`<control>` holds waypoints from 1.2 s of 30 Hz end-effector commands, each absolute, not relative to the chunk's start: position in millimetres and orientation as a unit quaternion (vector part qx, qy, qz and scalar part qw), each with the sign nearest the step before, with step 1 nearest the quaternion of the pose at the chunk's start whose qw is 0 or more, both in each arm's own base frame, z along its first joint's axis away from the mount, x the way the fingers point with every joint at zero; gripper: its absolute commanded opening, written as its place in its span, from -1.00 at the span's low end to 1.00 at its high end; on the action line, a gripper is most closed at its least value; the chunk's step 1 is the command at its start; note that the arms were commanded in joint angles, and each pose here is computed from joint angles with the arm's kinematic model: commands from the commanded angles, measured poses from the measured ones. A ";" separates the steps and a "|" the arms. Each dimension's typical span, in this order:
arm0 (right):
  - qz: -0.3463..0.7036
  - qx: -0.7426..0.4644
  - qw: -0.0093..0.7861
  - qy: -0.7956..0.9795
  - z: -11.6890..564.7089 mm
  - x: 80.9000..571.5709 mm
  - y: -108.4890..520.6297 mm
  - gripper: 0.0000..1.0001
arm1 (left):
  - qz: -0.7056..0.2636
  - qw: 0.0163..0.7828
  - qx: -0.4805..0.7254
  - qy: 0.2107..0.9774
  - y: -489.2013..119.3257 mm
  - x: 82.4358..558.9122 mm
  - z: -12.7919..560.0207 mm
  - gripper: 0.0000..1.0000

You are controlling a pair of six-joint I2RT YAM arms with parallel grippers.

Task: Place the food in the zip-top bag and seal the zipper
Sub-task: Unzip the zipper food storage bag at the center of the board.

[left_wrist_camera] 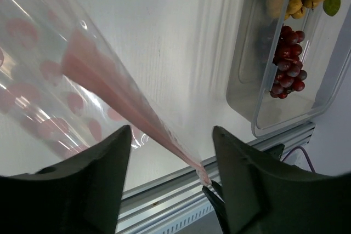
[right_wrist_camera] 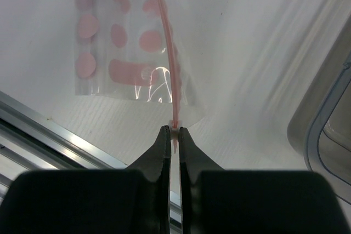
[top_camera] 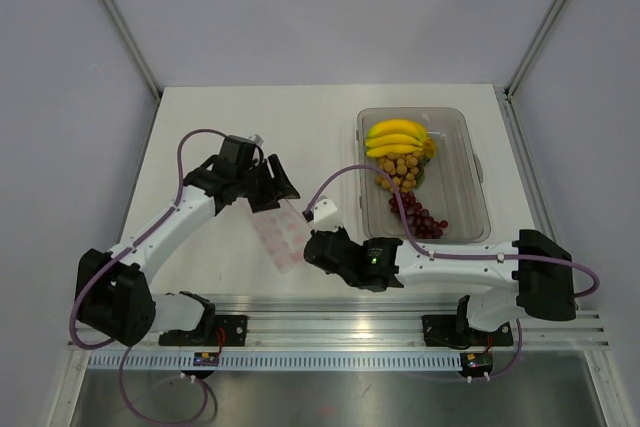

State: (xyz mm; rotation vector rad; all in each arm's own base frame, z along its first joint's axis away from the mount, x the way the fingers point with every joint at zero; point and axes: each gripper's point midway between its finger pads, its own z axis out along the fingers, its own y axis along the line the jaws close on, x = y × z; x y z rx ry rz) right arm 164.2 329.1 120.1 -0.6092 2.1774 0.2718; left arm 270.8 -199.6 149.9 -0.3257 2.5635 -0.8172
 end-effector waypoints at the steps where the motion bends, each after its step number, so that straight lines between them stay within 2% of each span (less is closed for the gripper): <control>1: 0.146 -0.224 0.434 0.860 143.9 161.7 336.8 -1.00 | -0.310 0.250 -0.114 0.910 -210.9 290.4 160.5 0.18; 2: 0.146 -0.224 0.434 0.860 145.0 162.0 336.0 -1.00 | -0.309 0.247 -0.113 0.911 -212.8 291.2 159.0 0.08; 3: 0.146 -0.224 0.435 0.860 145.9 161.8 336.1 -1.00 | -0.310 0.246 -0.110 0.912 -214.2 292.0 159.4 -0.15; 6: 0.146 -0.223 0.438 0.859 150.1 162.9 335.0 -1.00 | -0.309 0.244 -0.100 0.914 -217.0 292.9 160.0 -0.55; 7: 0.148 -0.222 0.439 0.858 152.8 163.1 335.5 -1.00 | -0.308 0.244 -0.094 0.915 -216.8 292.9 160.4 -0.84; 8: 0.150 -0.222 0.439 0.858 153.5 162.7 335.8 -0.99 | -0.307 0.245 -0.090 0.915 -217.5 294.3 162.0 -1.00; 10: 0.164 -0.224 0.437 0.855 159.8 160.4 339.5 -0.89 | -0.299 0.238 -0.079 0.921 -215.9 291.6 160.0 -1.00; 11: 0.170 -0.224 0.437 0.854 162.4 159.2 340.8 -0.74 | -0.301 0.237 -0.074 0.921 -216.8 290.7 161.8 -1.00; 12: 0.176 -0.225 0.438 0.852 166.2 158.8 341.5 -0.27 | -0.302 0.235 -0.069 0.922 -217.0 289.2 162.9 -1.00; 14: 0.197 -0.221 0.441 0.847 178.2 156.8 343.0 0.06 | -0.303 0.234 -0.055 0.922 -217.6 287.2 165.8 -1.00; 15: 0.212 -0.218 0.441 0.844 186.8 157.1 343.1 0.10 | -0.302 0.231 -0.050 0.923 -217.2 285.4 167.1 -1.00; 19: 0.250 -0.201 0.427 0.845 203.0 166.0 337.2 0.09 | -0.311 0.233 -0.044 0.920 -218.5 282.2 174.9 -1.00; 24: 0.242 -0.219 0.418 0.848 211.3 174.5 346.9 0.05 | -0.320 0.237 -0.053 0.916 -220.2 282.0 182.2 -1.00; 28: 0.249 -0.233 0.397 0.852 204.7 175.1 372.3 0.09 | -0.324 0.239 -0.063 0.913 -221.1 283.3 187.1 -1.00; 31: 0.251 -0.232 0.386 0.857 197.6 176.3 384.8 0.20 | -0.326 0.241 -0.066 0.912 -220.3 283.1 189.1 -1.00; 36: 0.231 -0.233 0.380 0.865 185.2 185.1 396.7 0.22 | -0.331 0.242 -0.064 0.910 -220.7 280.4 192.6 -1.00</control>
